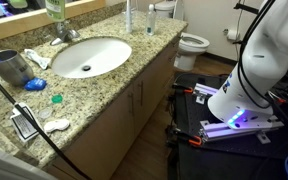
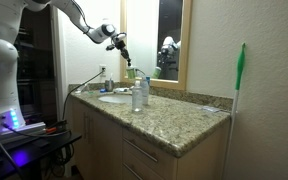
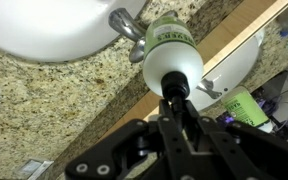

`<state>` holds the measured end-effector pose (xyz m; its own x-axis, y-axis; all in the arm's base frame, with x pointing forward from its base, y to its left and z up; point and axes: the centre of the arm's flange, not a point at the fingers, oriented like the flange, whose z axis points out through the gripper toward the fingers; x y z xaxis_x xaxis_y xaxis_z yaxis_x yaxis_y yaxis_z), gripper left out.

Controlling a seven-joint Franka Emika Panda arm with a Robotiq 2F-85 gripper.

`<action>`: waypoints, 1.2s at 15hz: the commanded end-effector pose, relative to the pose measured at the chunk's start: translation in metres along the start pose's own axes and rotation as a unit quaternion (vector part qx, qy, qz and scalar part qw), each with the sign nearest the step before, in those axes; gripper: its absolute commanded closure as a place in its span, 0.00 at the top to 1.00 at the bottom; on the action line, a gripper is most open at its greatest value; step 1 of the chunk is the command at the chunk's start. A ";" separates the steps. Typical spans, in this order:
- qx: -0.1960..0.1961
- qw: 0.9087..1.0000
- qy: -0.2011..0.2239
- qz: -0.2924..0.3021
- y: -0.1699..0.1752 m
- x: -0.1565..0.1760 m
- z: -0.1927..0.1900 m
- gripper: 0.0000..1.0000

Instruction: Move the pump bottle to the upper right corner of the counter

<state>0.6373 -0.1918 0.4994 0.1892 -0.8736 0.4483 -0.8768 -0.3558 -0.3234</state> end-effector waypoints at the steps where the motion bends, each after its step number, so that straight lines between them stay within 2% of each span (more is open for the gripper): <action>1: -0.016 1.000 -0.007 -0.011 -0.008 -0.003 0.020 0.04; 3: -0.020 1.000 -0.008 0.004 -0.042 -0.007 0.039 0.04; 6: -0.024 0.999 -0.014 0.030 -0.101 -0.011 0.046 0.04; 9: -0.068 0.996 -0.010 0.056 -0.136 -0.007 0.058 0.04; 10: -0.101 0.993 -0.001 0.066 -0.139 -0.007 0.063 0.04; 11: -0.066 0.997 -0.013 0.046 -0.086 -0.039 0.048 0.16; 12: -0.083 0.995 -0.011 0.053 -0.089 -0.037 0.051 0.16; 14: -0.091 0.994 -0.005 0.058 -0.092 -0.034 0.056 0.16; 15: -0.092 0.994 -0.003 0.059 -0.093 -0.033 0.058 0.04; 16: -0.107 0.992 -0.019 0.058 -0.091 -0.036 0.073 0.04; 18: -0.106 0.990 -0.033 0.083 -0.093 -0.042 0.099 0.04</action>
<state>0.7386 -0.1493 0.4541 0.0837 -0.9165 0.3912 -0.9651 -0.1723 -0.1971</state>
